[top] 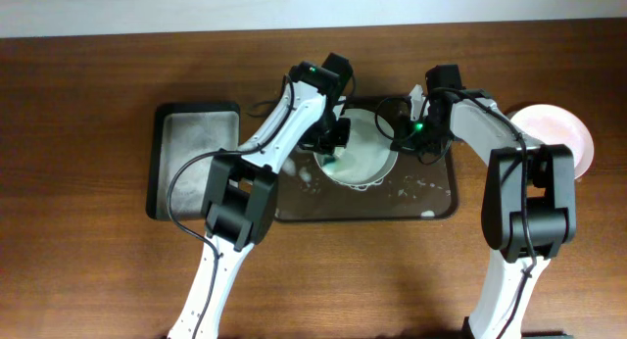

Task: Clean dirty plates on tray and stack at the side
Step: 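Lift the sponge away and raise the plate with the right gripper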

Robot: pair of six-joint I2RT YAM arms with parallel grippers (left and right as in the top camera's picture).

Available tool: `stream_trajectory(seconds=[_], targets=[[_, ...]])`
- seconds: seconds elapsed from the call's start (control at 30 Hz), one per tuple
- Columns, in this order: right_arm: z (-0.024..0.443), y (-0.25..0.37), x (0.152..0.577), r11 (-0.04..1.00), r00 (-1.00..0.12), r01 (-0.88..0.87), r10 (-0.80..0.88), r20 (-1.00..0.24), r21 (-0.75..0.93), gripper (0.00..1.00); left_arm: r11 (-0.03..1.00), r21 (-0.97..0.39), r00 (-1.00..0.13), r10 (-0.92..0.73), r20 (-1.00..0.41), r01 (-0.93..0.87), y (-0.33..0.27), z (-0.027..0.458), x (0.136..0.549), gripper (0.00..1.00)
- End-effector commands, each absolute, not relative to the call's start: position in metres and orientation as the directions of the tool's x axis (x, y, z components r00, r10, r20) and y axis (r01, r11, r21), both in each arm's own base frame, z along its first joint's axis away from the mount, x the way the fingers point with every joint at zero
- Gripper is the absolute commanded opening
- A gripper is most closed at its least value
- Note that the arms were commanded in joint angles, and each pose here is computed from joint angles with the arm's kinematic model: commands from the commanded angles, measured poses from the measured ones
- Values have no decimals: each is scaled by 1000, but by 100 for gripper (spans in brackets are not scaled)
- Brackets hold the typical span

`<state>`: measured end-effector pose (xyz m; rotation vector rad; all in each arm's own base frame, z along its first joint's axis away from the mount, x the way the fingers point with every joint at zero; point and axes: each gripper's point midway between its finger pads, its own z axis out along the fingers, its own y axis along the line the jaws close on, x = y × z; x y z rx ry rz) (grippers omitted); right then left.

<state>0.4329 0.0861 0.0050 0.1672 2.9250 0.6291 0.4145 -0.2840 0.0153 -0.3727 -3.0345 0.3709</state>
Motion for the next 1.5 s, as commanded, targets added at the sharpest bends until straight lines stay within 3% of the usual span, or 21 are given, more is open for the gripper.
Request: stream_trajectory(seconds=[0.0,0.13,0.47,0.73,0.9,1.17,1.47], targets=[[-14,80,425,917,-987,105,144,-75,384,4,821,-504,-945,326,30,267,-336,14,400,0],[-14,80,425,917,-987,105,144,-75,384,4,785,-545,-945,324,-45,295,-348,19,414,0],[-14,80,425,917,-987,105,144,-76,384,4,825,-558,-979,173,103,87,-304,28,422,0],[-14,80,425,917,-987,104,144,-77,384,4,804,-566,-982,178,-64,183,-276,87,446,0],[-5,82,425,905,-986,105,149,-76,413,4,875,-442,-979,151,-134,196,-247,123,447,0],[88,71,422,913,-961,54,157,-226,405,4,924,-337,-981,141,-133,179,-226,131,441,0],[207,-11,382,980,-843,198,173,-509,6,4,946,-274,-981,142,-136,175,-217,127,442,0]])
